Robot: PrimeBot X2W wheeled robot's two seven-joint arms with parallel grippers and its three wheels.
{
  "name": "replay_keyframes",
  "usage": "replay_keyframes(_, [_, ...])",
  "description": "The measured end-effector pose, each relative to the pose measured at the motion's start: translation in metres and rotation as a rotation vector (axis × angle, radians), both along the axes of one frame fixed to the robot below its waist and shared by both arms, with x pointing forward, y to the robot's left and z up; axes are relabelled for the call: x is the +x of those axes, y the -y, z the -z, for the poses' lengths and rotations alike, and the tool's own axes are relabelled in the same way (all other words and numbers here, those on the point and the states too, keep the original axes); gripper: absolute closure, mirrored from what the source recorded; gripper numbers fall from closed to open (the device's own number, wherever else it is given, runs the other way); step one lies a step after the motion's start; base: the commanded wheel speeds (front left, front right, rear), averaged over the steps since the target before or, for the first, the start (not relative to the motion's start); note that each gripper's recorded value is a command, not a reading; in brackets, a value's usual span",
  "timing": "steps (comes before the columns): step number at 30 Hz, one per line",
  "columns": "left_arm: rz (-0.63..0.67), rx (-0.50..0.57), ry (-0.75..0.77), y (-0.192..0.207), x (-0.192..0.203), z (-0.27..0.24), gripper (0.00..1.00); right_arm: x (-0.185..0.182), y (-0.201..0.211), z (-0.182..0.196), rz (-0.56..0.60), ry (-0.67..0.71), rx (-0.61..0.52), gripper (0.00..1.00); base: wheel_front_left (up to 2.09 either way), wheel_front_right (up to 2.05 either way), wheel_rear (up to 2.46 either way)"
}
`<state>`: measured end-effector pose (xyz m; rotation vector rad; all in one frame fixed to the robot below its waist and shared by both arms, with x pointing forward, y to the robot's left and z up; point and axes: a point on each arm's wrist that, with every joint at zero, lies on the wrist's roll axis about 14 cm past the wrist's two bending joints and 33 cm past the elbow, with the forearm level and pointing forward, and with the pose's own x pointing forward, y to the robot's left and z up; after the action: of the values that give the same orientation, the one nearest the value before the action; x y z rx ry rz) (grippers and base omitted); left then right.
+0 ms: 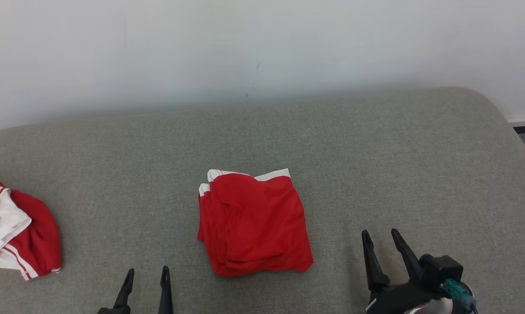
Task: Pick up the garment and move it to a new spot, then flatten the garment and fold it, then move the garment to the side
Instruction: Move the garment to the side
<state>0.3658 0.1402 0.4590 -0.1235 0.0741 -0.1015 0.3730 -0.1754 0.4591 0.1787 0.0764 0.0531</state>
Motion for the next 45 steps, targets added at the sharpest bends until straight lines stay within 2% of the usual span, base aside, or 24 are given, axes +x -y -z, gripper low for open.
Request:
replay_keyframes(12, [-0.021,-0.013,-0.03,-0.004,0.0,0.009,0.0,0.058,-0.07,0.001,-0.196,-0.027,0.035,0.0,0.0,0.0,0.0])
replay_keyframes(23, [-0.108,-0.004,-0.054,-0.031,-0.007,0.015,0.0,0.071,-0.103,0.044,-0.26,-0.182,0.087,0.0,0.0,0.0,0.0])
replay_keyframes(28, [-0.123,-0.023,-0.071,-0.035,-0.009,0.02,0.0,0.076,-0.113,0.05,-0.285,-0.205,0.09,0.0,0.0,0.0,0.0])
replay_keyframes(30, [-0.121,-0.022,-0.073,-0.034,-0.008,0.021,0.0,0.078,-0.113,0.052,-0.285,-0.21,0.089,0.25,0.0,0.0,0.0])
replay_keyframes(32, [-0.12,-0.022,-0.07,-0.033,-0.008,0.02,0.0,0.08,-0.112,0.05,-0.282,-0.206,0.089,0.97,0.0,0.0,0.0])
replay_keyframes(33, [-0.118,-0.021,-0.069,-0.033,-0.008,0.02,0.0,0.081,-0.111,0.048,-0.28,-0.201,0.089,1.0,0.0,0.0,0.0])
replay_keyframes(41, [-0.102,-0.019,-0.047,-0.029,-0.004,0.013,0.0,0.08,-0.095,0.035,-0.234,-0.159,0.091,1.0,0.0,0.0,0.0])
replay_keyframes(45, [-0.047,-0.024,-0.029,-0.014,0.001,0.008,0.0,0.069,-0.072,0.03,-0.179,-0.144,0.087,1.0,0.0,0.0,0.0])
